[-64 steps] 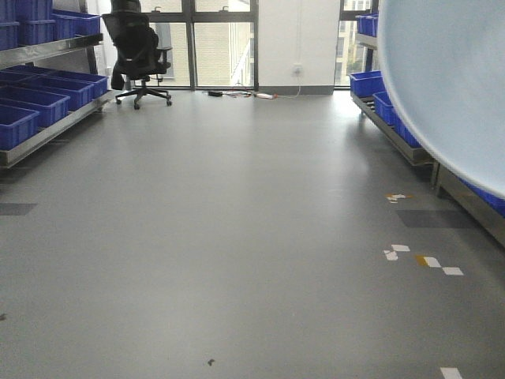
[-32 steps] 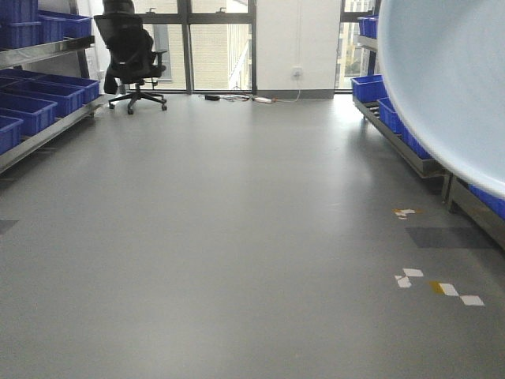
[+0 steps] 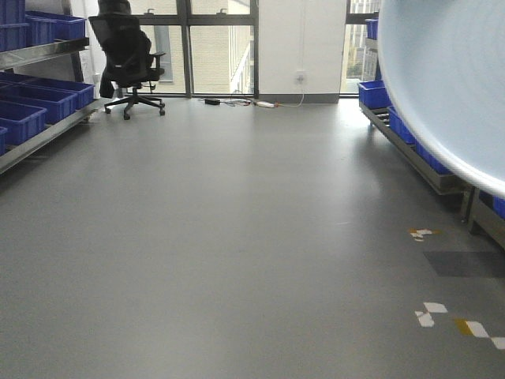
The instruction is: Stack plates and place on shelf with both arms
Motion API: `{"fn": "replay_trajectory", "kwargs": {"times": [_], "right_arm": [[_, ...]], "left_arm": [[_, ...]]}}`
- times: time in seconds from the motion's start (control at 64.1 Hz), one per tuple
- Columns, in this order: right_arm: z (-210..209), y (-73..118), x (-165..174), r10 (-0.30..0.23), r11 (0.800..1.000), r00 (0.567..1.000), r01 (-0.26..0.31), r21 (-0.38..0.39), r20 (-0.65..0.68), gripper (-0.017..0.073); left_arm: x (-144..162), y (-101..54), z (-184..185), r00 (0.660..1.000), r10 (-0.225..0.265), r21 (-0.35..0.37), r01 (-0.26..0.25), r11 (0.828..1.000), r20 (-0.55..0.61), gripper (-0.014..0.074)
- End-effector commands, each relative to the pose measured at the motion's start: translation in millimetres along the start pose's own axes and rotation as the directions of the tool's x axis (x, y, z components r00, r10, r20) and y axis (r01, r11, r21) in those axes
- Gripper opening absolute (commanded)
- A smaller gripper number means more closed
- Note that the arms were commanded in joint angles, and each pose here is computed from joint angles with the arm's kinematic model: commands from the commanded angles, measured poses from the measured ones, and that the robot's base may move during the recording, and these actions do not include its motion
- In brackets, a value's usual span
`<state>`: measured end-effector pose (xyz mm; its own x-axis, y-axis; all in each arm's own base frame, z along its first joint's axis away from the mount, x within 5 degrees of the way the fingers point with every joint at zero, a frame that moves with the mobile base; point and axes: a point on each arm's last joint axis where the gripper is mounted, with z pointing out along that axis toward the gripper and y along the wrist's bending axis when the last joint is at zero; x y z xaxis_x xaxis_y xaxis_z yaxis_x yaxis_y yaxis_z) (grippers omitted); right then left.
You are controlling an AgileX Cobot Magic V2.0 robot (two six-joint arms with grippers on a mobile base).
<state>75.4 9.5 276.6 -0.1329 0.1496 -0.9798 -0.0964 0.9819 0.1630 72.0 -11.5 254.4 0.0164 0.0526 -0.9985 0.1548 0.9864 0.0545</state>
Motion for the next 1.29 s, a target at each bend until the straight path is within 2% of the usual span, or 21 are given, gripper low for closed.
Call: {"fn": "replay_trajectory", "kwargs": {"times": [0.0, 1.278], "right_arm": [[-2.6, 1.5, -19.6, 0.003, 1.000, 0.992, -0.003, -0.001, 0.126, 0.0041], [-2.6, 1.5, -19.3, 0.003, 1.000, 0.992, -0.003, -0.001, 0.123, 0.0041]], "left_arm": [[-16.8, 2.3, 0.0, 0.995, -0.002, -0.020, 0.004, 1.000, 0.098, 0.0081], [-16.8, 2.3, 0.0, 0.995, -0.002, -0.020, 0.004, 1.000, 0.098, 0.0081]]}}
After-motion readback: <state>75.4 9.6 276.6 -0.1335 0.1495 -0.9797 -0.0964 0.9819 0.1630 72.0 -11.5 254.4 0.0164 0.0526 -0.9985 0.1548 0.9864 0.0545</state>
